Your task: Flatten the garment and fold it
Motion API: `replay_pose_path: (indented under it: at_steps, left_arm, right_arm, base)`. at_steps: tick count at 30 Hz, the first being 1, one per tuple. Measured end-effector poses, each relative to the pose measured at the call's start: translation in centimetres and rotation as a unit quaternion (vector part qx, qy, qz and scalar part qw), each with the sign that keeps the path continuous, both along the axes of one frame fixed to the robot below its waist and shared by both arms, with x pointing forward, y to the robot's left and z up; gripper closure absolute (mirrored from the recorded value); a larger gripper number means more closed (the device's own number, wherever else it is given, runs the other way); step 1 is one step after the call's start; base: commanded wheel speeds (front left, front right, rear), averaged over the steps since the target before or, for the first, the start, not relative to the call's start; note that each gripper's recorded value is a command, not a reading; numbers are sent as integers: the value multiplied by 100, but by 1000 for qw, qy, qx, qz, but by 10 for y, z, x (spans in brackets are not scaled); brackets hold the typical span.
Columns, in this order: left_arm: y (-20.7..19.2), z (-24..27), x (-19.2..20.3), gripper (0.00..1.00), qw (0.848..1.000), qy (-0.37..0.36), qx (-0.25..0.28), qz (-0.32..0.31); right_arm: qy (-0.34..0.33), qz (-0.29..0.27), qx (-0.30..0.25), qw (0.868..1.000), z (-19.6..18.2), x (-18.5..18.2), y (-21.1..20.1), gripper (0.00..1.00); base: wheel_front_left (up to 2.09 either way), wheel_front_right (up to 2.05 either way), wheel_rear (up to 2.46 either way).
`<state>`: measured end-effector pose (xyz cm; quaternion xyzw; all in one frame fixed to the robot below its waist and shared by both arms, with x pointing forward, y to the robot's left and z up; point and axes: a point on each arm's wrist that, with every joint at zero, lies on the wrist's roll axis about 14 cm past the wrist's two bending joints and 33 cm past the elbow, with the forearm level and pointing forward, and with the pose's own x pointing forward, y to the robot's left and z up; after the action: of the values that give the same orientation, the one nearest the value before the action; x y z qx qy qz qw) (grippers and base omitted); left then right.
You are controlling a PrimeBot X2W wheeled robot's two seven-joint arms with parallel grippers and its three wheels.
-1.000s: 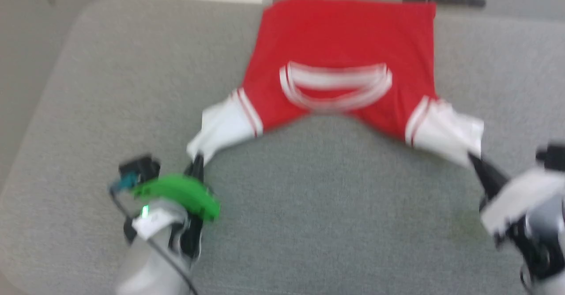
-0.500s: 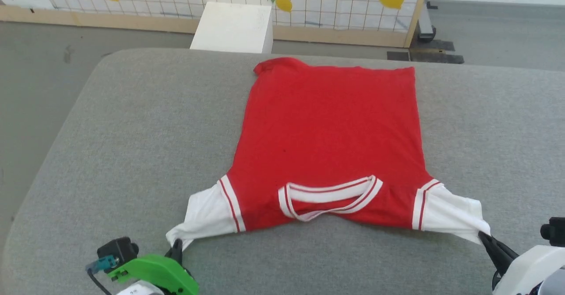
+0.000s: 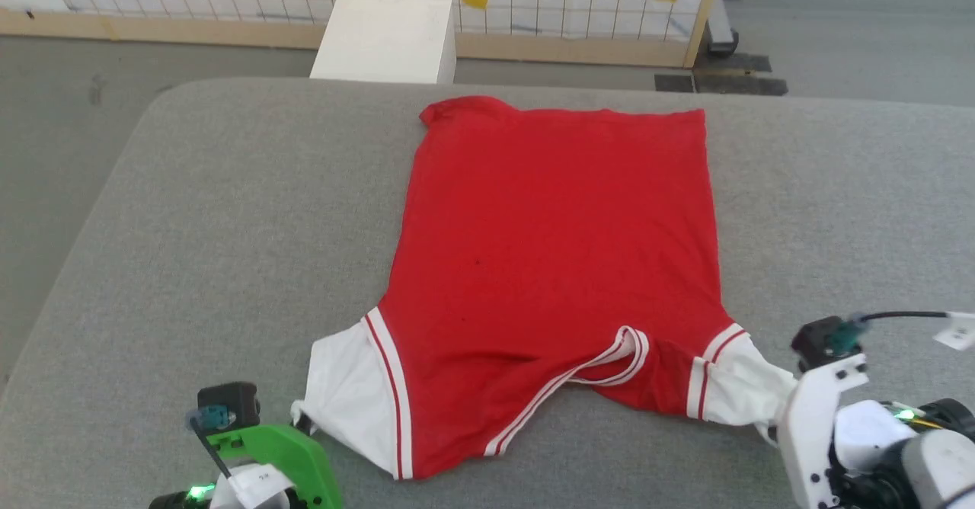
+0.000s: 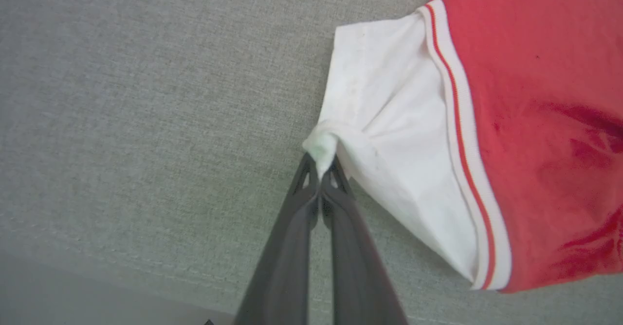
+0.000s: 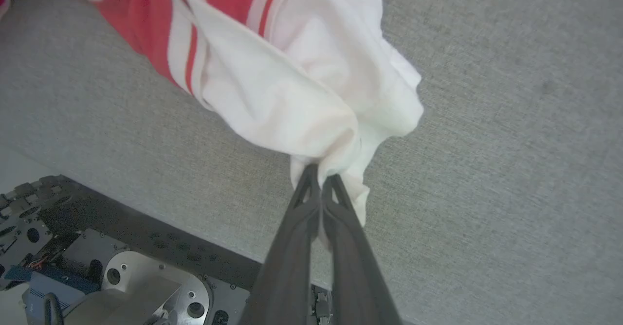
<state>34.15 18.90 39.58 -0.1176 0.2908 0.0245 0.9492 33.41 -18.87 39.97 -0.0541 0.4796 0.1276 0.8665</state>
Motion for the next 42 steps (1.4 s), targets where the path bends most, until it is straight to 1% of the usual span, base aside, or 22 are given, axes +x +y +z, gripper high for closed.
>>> replay_pose_path:
  at_steps: [4, 8, 9, 10, 11, 13, 17, 20, 22, 25, 26, 28, 29, 30, 32, 34, 36, 37, 39, 42]
  left_arm:
    - [-2, 0, 4, 100, 1000, 1, -7, 3]
    - [-2, -4, 5, 100, 1000, 4, -14, 12]
    - [-1, -4, 5, 100, 1000, 3, -15, 14]
    - [0, -4, 5, 100, 1000, 2, -17, 18]
    - [1, -3, 6, 100, 1000, -1, -19, 22]
    - [2, 0, 7, 100, 999, -7, -20, 26]
    - [2, 7, 9, 100, 999, -21, -24, 30]
    - [2, 13, 10, 100, 999, -30, -27, 31]
    - [2, 16, 8, 100, 998, -35, -29, 31]
    - [1, 20, 6, 100, 998, -42, -30, 31]
    - [1, 22, 6, 100, 998, -45, -31, 31]
    - [1, 24, 6, 100, 998, -49, -34, 33]
    - [1, 24, 6, 100, 997, -51, -37, 35]
    - [0, 25, 7, 100, 997, -53, -39, 35]
    - [0, 27, 9, 100, 997, -57, -41, 37]
    - [0, 29, 12, 100, 996, -62, -40, 39]
    - [-1, 31, 14, 100, 996, -66, -41, 40]
    - [-2, 31, 16, 100, 996, -67, -41, 40]
    - [-4, 31, 19, 100, 996, -66, -41, 38]
    - [-7, 30, 25, 100, 996, -68, -43, 39]
  right_arm:
    - [68, 19, -27, 997, -23, -8, 3, 100]
    - [91, 25, -37, 995, -34, -7, 3, 100]
    - [92, 26, -37, 995, -35, -6, 4, 92]
    - [94, 26, -35, 995, -36, -6, 4, 66]
    - [90, 24, -28, 995, -35, -4, 5, 0]
    - [80, 17, -16, 997, -31, -2, 5, 0]
    - [21, -13, 33, 999, -5, 16, 4, 0]
    - [-29, -39, 74, 996, 22, 26, 0, 0]
    - [-68, -61, 98, 991, 40, 30, -7, 0]
    - [-149, -97, 138, 974, 75, 38, -16, 0]
    - [-185, -109, 153, 965, 90, 42, -19, 0]
    - [-252, -137, 193, 938, 118, 49, -24, 0]
    - [-272, -144, 200, 930, 126, 51, -25, 0]
    - [-295, -150, 202, 922, 133, 53, -29, 0]
    - [-339, -174, 208, 901, 145, 57, -40, 0]
    - [-374, -190, 210, 883, 152, 62, -46, 0]
    - [-404, -210, 221, 862, 159, 68, -51, 0]
    - [-416, -208, 209, 860, 161, 74, -53, 0]
    - [-431, -209, 204, 854, 164, 86, -54, 0]
    - [-437, -204, 199, 853, 164, 109, -50, 0]
  base:
    - [0, 0, 0]
    - [0, 0, 0]
    - [0, 0, 0]
    - [0, 0, 0]
    - [0, 0, 0]
    - [0, 0, 0]
    - [0, 0, 0]
    - [0, 0, 0]
    - [0, 0, 0]
    - [0, 0, 0]
    - [0, 0, 0]
    - [0, 0, 0]
    - [0, 0, 0]
    - [0, 0, 0]
    - [0, 0, 0]
    - [0, 0, 0]
    - [0, 0, 0]
    - [0, 0, 0]
    - [0, 0, 0]
    - [0, 0, 0]
